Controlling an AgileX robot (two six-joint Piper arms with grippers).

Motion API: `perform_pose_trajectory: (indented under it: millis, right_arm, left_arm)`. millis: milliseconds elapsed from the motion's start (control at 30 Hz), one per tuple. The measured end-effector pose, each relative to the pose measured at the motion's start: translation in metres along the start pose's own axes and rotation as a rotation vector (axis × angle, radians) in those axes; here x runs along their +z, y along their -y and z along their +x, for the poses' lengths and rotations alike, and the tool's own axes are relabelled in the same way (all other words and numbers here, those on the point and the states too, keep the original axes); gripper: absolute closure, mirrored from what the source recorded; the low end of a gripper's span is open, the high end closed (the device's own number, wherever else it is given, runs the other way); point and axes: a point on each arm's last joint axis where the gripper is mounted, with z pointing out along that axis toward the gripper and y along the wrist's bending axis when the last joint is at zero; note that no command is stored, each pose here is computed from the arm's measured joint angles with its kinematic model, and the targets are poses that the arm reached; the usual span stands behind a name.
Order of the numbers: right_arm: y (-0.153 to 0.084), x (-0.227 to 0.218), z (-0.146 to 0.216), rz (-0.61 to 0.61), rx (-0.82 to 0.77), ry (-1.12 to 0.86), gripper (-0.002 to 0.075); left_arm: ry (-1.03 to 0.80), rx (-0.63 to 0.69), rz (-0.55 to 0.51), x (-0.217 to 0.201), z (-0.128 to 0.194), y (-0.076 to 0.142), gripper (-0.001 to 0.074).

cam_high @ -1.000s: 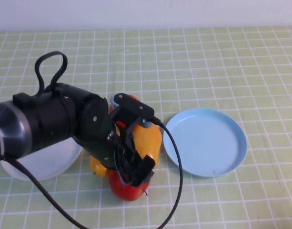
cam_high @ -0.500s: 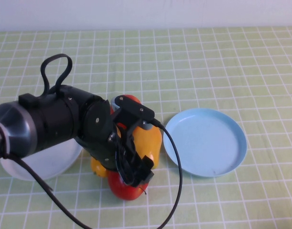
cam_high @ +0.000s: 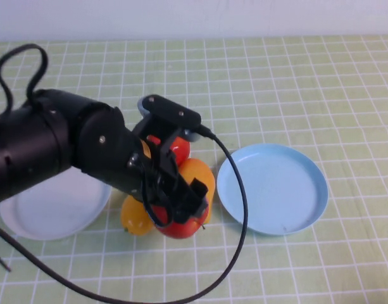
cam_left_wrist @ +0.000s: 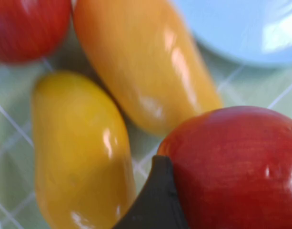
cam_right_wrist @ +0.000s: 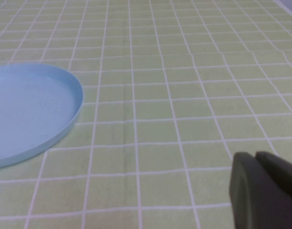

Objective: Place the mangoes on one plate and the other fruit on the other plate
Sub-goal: Put one type of fruit in the left plate

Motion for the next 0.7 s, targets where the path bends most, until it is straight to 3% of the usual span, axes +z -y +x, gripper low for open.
perform_pose_trajectory:
  millis: [167,500,700]
  right_arm:
    - [0.0,0.0,0.0,0.0,0.0,0.0,0.0743]
    - [0.0,0.0,0.0,0.0,0.0,0.0,0.0743]
    - [0.0,0.0,0.0,0.0,0.0,0.0,0.0743]
  left_arm:
    - [0.1,-0.034,-0.031,-0.039,-0.01,-0.014,0.0159]
    - [-0.013,-0.325,-0.241,-0.036,0.023,-0.133,0.0159]
    - [-0.159,-0.343,-0.317,-0.016,0.042,-0.161,0.0159]
